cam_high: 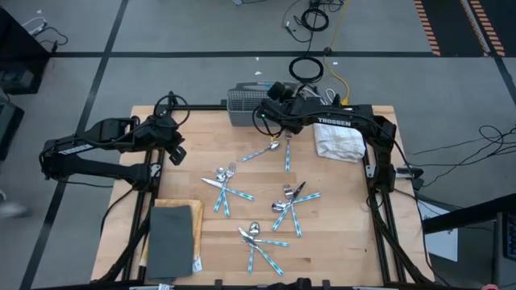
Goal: Sort silverware
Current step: Put the top blue table knife into the gray silverware rack, then put the top blue fork into the gray silverware rack
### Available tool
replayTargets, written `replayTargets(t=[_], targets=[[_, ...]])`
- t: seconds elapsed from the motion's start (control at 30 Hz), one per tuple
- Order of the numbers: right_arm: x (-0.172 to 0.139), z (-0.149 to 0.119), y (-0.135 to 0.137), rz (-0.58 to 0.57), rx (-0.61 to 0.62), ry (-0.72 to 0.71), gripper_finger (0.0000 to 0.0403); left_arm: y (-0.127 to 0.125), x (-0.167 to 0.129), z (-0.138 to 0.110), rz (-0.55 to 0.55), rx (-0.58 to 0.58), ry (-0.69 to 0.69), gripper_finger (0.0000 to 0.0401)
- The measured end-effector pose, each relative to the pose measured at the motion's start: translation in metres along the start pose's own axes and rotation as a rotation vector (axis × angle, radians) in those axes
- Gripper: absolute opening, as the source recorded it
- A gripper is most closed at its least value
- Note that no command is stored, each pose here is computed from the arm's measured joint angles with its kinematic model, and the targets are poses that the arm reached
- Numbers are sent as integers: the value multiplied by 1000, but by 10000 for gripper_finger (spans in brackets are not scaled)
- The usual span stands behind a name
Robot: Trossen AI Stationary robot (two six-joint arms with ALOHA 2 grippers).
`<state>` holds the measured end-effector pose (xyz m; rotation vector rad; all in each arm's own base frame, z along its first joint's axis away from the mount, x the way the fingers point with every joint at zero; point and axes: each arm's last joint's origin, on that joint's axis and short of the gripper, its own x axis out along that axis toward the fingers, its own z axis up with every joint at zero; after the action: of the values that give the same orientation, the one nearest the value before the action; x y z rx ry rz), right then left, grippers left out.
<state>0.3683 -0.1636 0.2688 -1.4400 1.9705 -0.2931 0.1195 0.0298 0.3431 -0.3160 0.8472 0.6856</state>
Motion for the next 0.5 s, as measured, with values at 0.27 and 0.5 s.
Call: replayTargets(t=[0.27, 0.5], targets=[[0, 0, -7, -38, 154, 10, 180, 0, 0, 0, 15, 0, -7, 70], [-15, -20, -27, -173, 531, 110, 179, 0, 0, 0, 16, -2, -10, 70]])
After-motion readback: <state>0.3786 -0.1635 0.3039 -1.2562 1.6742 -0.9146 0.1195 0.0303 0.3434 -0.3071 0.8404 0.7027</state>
